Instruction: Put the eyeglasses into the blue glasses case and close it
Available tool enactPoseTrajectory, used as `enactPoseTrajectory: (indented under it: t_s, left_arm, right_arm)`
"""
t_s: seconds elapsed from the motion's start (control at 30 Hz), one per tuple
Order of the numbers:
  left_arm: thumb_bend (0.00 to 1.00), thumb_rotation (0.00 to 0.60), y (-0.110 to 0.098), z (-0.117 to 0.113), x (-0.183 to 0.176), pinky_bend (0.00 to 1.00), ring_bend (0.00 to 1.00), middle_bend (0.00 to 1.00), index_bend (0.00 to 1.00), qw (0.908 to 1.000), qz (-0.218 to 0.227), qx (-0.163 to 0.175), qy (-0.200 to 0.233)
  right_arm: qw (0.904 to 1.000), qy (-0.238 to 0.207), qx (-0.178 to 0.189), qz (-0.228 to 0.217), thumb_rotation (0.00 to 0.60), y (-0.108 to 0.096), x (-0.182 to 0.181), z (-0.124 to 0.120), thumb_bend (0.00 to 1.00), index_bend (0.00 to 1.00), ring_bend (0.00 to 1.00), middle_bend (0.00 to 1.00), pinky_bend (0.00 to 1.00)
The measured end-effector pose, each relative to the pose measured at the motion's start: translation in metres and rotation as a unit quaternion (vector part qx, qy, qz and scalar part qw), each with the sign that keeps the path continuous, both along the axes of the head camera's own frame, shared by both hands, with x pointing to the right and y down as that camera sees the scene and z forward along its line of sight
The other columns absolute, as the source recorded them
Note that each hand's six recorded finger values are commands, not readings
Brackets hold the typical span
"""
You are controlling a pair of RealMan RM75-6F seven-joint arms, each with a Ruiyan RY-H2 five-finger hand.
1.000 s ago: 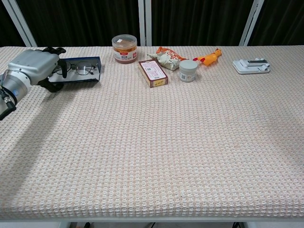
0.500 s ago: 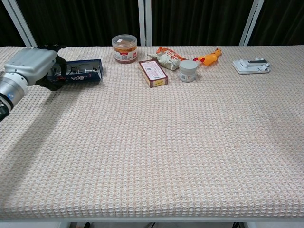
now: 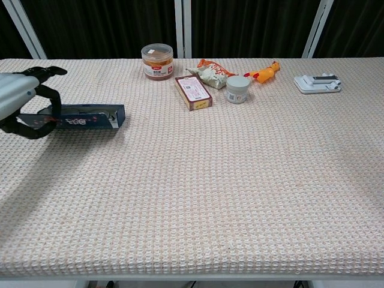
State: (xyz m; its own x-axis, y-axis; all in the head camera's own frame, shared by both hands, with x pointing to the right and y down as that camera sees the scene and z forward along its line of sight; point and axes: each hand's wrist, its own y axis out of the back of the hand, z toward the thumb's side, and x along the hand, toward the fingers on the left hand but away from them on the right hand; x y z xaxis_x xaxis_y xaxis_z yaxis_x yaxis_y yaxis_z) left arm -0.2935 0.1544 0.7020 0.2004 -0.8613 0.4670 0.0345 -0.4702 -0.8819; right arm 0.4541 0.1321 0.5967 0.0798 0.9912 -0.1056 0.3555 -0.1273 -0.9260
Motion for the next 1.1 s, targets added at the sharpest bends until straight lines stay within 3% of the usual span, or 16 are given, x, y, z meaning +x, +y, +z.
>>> enactPoseTrajectory:
  t_s: [0.13,0.2,0.57,0.87,0.97,1.0,1.03,1.1]
  left_arm:
    - [0.54,0.6,0.001,-0.024,-0.005,0.15,0.0,0.0,0.7,0.9998,0.011,-0.006,-0.018]
    - [0.54,0.6,-0.002,-0.025,-0.005,0.15,0.0,0.0,0.7,0.9997,0.01,-0.004,-0.022]
    - [0.53,0.6,-0.047,0.02,-0.013,0.15,0.0,0.0,0.68,0.9968,-0.012,-0.001,-0.079]
    - [0.53,0.6,-0.067,0.031,-0.002,0.15,0.0,0.0,0.66,0.9954,-0.009,0.005,-0.095]
    - [0.51,0.6,-0.071,0.03,0.0,0.15,0.0,0.0,0.52,0.995,-0.008,0.011,-0.099]
    - [0.5,0.6,-0.072,0.031,0.0,0.15,0.0,0.0,0.42,0.9947,-0.008,0.012,-0.102]
    - [0.48,0.6,-0.072,0.032,-0.001,0.15,0.0,0.0,0.24,0.9942,-0.007,0.011,-0.107]
    - [0.46,0.6,-0.073,0.036,-0.002,0.15,0.0,0.0,0.04,0.9937,-0.008,0.006,-0.112]
  right_arm:
    - [1.0,-0.001,-0.002,-0.003,0.6,0.0,-0.003,0.002,0.52,0.0,0.0,0.0,0.0]
    - [1.0,0.0,-0.002,-0.003,0.6,0.0,-0.003,0.003,0.52,0.0,0.0,0.0,0.0]
    - [0.9999,0.007,-0.012,0.009,0.6,0.001,0.008,0.007,0.52,0.0,0.0,0.0,0.0]
    - [0.9998,0.006,-0.019,0.008,0.6,0.0,0.006,0.016,0.52,0.0,0.0,0.0,0.0]
    - [0.9998,0.007,-0.019,0.007,0.6,0.0,0.006,0.016,0.52,0.0,0.0,0.0,0.0]
    - [0.9998,0.007,-0.019,0.008,0.6,0.0,0.007,0.016,0.52,0.0,0.0,0.0,0.0]
    - [0.9998,0.007,-0.019,0.008,0.6,0.0,0.007,0.016,0.52,0.0,0.0,0.0,0.0]
    - [0.9998,0.007,-0.019,0.009,0.6,0.0,0.008,0.016,0.52,0.0,0.0,0.0,0.0]
